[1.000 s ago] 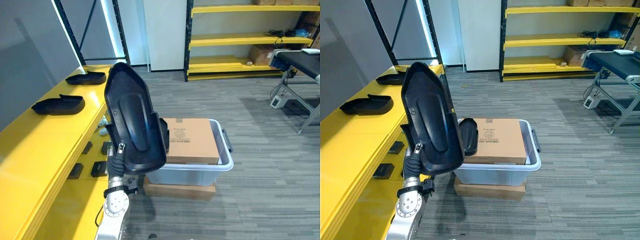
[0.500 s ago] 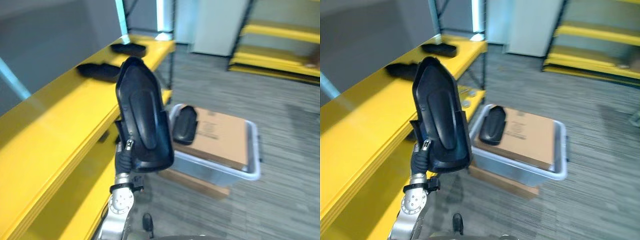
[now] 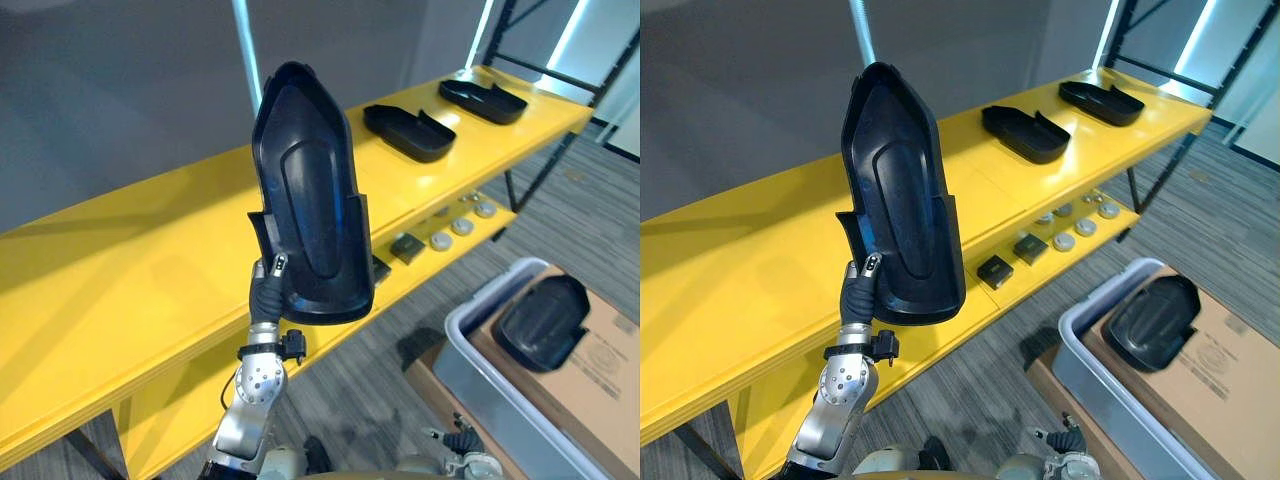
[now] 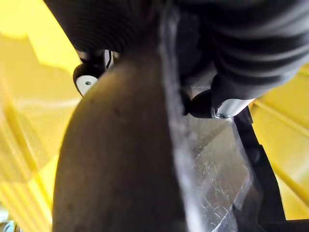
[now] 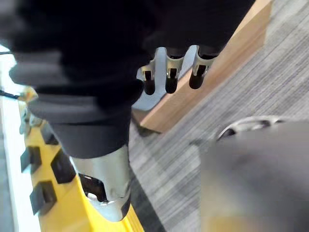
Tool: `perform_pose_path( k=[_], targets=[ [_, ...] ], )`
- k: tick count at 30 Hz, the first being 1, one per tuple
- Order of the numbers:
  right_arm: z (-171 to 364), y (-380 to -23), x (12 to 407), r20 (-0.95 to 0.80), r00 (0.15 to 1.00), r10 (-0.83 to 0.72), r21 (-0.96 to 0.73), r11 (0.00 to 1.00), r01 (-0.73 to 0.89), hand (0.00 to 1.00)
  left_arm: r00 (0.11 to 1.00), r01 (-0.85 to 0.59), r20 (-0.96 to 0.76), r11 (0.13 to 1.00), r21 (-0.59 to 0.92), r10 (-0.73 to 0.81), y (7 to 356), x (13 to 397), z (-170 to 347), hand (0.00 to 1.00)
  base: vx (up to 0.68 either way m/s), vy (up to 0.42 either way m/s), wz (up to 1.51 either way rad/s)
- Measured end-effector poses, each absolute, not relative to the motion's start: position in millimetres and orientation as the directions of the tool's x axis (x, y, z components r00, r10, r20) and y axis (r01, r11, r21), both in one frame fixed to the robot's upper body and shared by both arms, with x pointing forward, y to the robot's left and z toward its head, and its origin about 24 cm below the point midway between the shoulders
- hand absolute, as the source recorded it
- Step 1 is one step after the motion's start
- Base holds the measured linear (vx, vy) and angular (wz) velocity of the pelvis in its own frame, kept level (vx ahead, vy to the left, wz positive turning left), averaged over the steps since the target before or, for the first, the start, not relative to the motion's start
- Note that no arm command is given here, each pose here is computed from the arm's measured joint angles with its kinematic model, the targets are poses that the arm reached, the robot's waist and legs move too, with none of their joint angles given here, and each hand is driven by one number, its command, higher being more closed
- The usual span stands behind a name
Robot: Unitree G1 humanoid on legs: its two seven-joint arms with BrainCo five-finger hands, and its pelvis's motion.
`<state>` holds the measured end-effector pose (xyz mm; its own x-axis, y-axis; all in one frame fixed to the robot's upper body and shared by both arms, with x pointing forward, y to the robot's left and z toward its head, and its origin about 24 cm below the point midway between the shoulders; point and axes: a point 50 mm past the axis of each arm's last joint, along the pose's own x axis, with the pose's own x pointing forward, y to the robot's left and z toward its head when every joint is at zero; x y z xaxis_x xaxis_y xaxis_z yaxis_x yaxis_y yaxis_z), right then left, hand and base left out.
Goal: Walk over and take plastic housings, then place them on the shelf
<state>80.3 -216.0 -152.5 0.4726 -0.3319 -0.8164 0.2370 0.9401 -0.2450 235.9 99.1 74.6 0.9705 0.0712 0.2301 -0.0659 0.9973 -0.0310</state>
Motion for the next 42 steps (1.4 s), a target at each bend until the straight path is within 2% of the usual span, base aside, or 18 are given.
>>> perform_pose_path(
  k=[3,16,27,42],
  targets=[
    [-153,-220,73,-0.821,0.449,-0.352,-0.266,0.933,0.244,0.00,0.976,-0.054,0.207,0.997,-0.046,0.062,93,233,70,1.00,0.14,-0.141,0.39],
    [-154,-220,71,-0.823,0.449,-0.349,-0.288,0.937,0.200,0.00,0.986,-0.078,0.149,0.997,0.014,0.075,98,246,54,1.00,0.07,-0.119,0.03],
    [-153,-219,69,-0.822,0.454,-0.343,-0.298,0.939,0.170,0.00,0.944,-0.329,0.072,0.939,0.101,0.323,148,294,49,1.00,-0.09,-0.024,-0.07],
    [-153,-210,81,-0.821,0.490,-0.294,-0.269,0.955,0.121,0.00,0.897,-0.434,-0.054,0.898,0.076,0.438,174,336,52,1.00,0.01,0.000,-0.08]
  ],
)
